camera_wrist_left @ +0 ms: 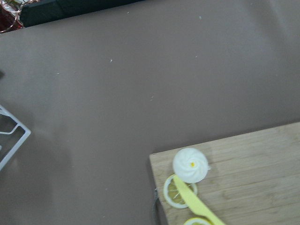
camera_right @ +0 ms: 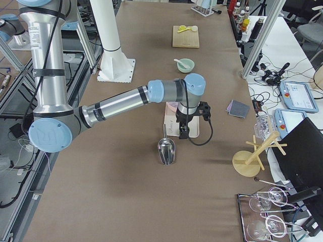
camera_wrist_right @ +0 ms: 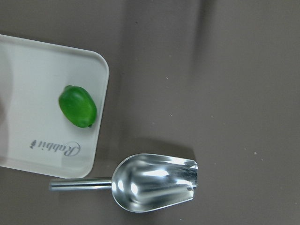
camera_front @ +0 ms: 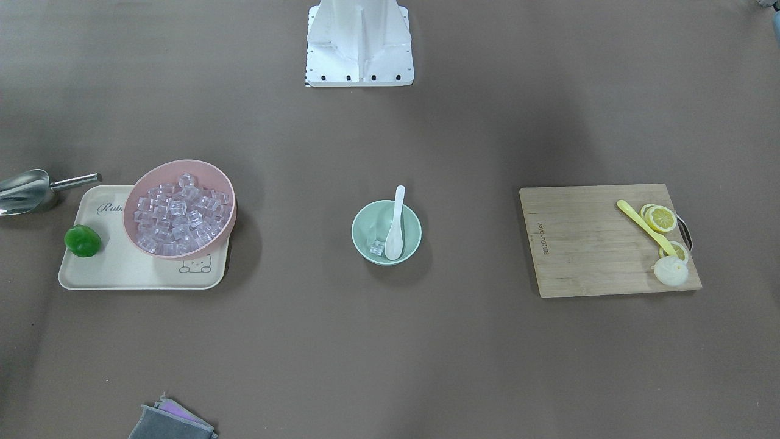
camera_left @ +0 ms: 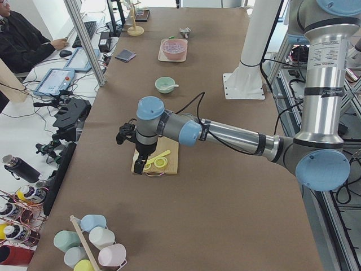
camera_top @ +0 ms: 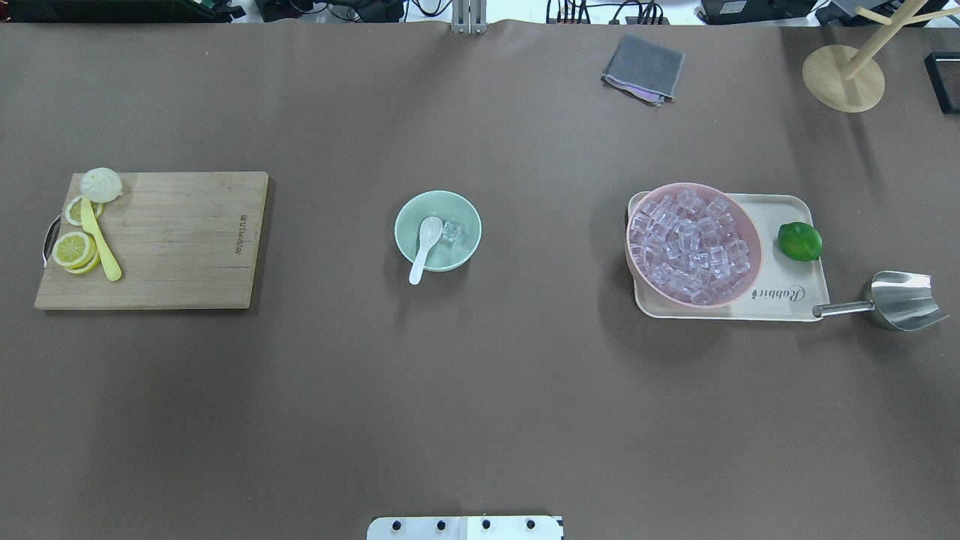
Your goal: Put spoon and ice into bowl
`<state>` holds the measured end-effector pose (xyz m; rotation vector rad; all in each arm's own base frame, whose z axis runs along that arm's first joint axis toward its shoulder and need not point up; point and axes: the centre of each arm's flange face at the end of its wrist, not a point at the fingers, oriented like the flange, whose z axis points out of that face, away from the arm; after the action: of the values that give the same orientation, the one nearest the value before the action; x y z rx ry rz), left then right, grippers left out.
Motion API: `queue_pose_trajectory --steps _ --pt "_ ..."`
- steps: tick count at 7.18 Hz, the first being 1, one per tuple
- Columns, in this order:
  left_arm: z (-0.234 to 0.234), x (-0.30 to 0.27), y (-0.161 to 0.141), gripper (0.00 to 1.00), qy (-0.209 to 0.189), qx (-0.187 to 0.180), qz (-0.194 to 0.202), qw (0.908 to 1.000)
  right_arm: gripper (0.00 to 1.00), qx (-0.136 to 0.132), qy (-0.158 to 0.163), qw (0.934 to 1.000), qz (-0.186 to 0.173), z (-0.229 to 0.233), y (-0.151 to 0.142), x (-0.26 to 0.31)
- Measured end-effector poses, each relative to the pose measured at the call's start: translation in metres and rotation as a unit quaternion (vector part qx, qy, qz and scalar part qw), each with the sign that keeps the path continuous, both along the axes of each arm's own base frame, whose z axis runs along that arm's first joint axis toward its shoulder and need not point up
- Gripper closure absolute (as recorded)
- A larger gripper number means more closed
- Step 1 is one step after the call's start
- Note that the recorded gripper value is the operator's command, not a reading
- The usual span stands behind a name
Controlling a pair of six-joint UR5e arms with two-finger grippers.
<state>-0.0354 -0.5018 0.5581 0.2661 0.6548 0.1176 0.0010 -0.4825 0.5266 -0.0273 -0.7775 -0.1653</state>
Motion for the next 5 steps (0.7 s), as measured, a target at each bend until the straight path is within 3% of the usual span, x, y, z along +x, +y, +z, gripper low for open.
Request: queue_pose_trajectory --steps 1,3,5 --pt "0.009 -0.010 0.004 0.02 0.000 -0.012 -0.010 0.9999 0.00 -0.009 -0.005 0.9999 0.009 0.019 0.006 0.015" --pt "0.012 -0.016 0.006 0.02 0.007 -0.037 -0.034 0.9987 0.00 -0.017 0.021 0.9995 0.018 0.049 0.005 0.025" --pt "0.011 -0.012 0.005 0.02 0.040 -0.073 -0.057 0.9949 0.00 -0.023 0.031 0.9989 0.025 0.092 0.002 0.032"
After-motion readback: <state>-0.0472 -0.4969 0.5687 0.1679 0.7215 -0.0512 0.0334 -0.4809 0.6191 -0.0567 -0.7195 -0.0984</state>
